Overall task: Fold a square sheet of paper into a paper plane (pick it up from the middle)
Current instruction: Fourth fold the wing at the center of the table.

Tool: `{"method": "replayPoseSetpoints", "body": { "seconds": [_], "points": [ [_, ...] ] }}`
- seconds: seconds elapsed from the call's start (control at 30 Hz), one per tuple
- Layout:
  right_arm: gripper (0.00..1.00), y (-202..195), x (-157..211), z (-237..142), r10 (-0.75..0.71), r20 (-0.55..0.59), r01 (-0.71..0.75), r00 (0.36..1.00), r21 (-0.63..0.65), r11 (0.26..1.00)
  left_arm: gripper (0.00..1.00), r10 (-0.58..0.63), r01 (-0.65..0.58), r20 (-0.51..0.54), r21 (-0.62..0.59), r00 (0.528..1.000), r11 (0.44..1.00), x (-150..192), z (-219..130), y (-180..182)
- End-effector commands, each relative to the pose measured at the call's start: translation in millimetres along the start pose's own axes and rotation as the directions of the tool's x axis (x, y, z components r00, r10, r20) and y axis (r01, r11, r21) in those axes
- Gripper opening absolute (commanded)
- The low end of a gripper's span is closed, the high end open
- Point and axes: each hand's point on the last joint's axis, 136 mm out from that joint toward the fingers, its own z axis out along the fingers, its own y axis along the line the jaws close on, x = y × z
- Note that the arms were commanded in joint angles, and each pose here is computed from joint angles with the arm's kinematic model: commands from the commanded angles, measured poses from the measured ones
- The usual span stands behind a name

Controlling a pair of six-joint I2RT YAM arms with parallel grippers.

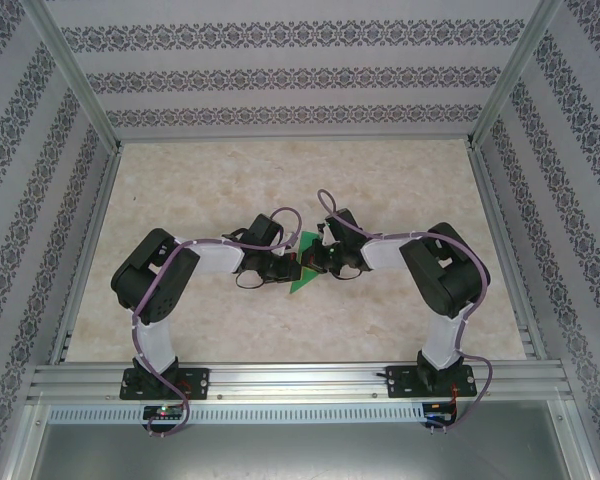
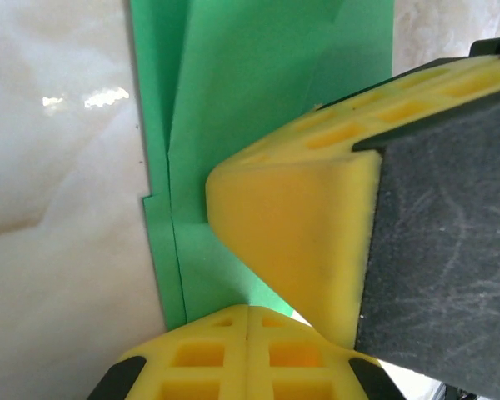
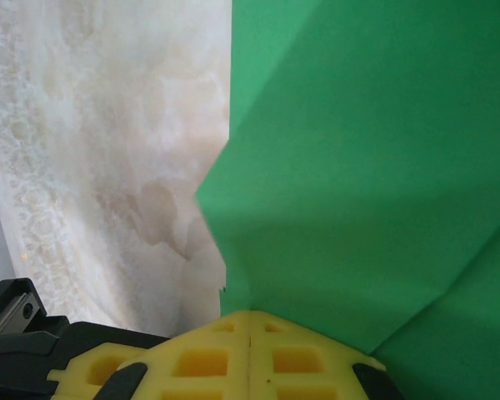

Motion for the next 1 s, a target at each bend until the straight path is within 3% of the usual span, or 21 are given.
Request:
{"method": "replayPoseSetpoints", "body": {
  "seconds": [0.0, 0.33, 0.97],
  "points": [
    [0.00, -29, -7, 4, 0.018, 0.036, -0.021, 0.999, 0.087, 0.996, 0.00, -0.110, 0.082, -0.109, -0.238, 0.988, 0.968, 45, 8, 68],
    [0.03, -30, -41, -9, 0.019, 0.094, -0.029, 0.995, 0.102, 0.994, 0.00, -0.128, 0.085, -0.137, -0.285, 0.982, 0.955, 64, 7, 85],
    [0.06, -55, -82, -19, 0.046, 0.138, -0.064, 0.989, 0.135, 0.989, 0.00, -0.120, 0.074, -0.149, -0.286, 0.982, 0.955, 68, 8, 88]
  ]
}}
